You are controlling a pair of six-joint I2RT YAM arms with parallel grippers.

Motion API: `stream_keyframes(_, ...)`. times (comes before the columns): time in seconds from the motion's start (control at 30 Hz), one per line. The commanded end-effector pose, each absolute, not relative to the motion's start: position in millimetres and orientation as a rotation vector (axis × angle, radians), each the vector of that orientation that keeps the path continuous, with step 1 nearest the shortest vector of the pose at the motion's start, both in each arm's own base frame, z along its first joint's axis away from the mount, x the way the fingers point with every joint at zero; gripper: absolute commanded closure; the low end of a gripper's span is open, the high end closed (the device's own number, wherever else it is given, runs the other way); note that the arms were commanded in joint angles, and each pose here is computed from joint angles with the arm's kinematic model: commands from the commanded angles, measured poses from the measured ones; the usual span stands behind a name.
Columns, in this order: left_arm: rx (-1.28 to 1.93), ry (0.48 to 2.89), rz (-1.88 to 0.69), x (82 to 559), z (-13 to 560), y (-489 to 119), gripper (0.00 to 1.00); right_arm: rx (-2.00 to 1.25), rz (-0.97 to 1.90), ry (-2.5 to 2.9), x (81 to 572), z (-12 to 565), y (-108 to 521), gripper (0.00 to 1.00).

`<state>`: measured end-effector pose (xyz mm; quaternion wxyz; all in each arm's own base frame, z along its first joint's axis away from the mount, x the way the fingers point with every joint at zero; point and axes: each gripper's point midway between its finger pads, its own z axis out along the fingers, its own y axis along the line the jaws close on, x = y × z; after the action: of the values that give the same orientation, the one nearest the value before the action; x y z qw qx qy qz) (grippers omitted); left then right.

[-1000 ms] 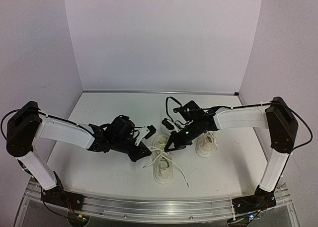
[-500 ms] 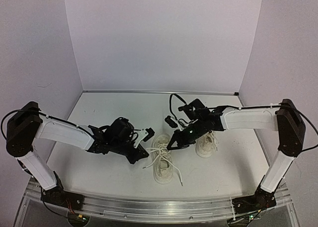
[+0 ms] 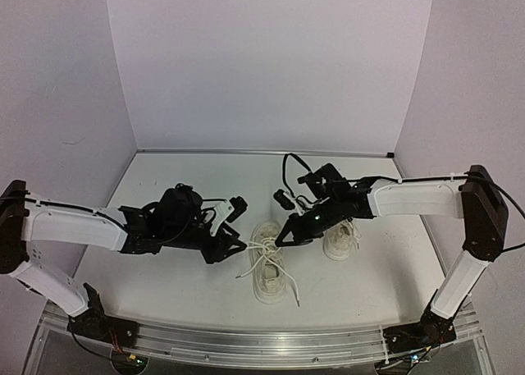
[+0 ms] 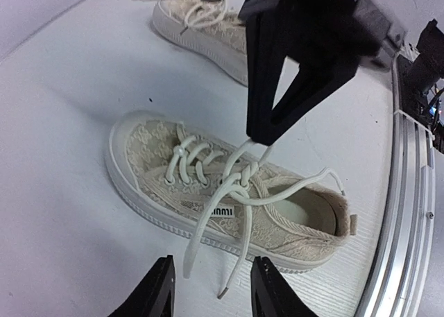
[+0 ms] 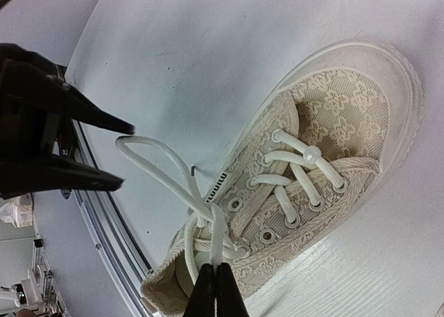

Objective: Tie the shoes

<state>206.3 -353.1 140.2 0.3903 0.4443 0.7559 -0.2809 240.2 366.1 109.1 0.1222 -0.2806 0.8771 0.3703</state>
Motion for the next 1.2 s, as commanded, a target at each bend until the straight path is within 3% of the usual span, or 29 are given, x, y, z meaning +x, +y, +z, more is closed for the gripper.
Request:
stream_keyframes(0.0, 1.058, 1.72, -0.586, 219, 190, -334, 0.53, -0.827, 1.125, 2.501, 241, 123, 374, 1.0)
stream_keyframes(0.1, 1.191, 1.57, -0.575, 200, 201, -335, 0.49, -0.826, 1.123, 2.499, 241, 124, 374, 1.0)
stream_keyframes(0.33, 1.542, 1.282, -0.408, 179, 182, -359, 0.57, -0.812, 1.125, 2.518, 241, 118, 374, 1.0)
stream_keyframes(0.8, 1.802, 1.165, -0.225, 189, 135, -419, 0.77, -0.807, 1.143, 2.524, 241, 116, 377, 1.0)
stream_keyframes(1.17, 1.849, 1.193, -0.184, 196, 110, -423, 0.82, -0.81, 1.156, 2.521, 242, 117, 380, 1.0)
